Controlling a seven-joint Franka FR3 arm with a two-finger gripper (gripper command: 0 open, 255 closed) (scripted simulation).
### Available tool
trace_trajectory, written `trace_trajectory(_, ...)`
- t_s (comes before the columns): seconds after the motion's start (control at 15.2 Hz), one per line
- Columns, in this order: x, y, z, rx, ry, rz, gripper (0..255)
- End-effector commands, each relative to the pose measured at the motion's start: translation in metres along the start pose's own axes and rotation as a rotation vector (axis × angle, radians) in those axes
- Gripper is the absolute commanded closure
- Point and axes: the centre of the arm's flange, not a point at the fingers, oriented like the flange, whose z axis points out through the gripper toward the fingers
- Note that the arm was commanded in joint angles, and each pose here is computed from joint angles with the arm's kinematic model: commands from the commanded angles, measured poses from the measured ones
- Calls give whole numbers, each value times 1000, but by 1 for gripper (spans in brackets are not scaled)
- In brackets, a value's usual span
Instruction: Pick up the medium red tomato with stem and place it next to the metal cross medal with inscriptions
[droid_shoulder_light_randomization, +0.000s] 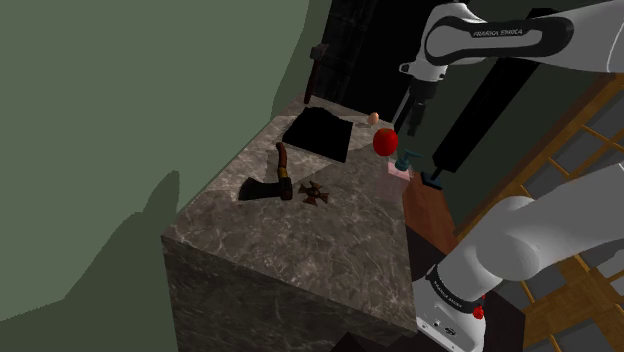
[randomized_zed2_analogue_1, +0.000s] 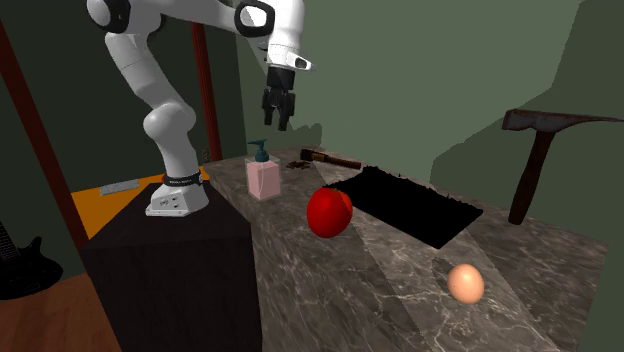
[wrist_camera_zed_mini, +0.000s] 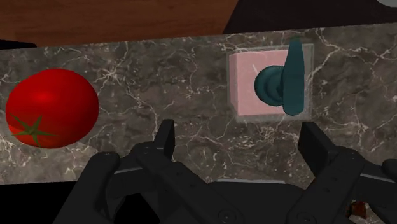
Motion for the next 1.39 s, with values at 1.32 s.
trace_trajectory(1.32,73,224,59,-91,-103,-357,0)
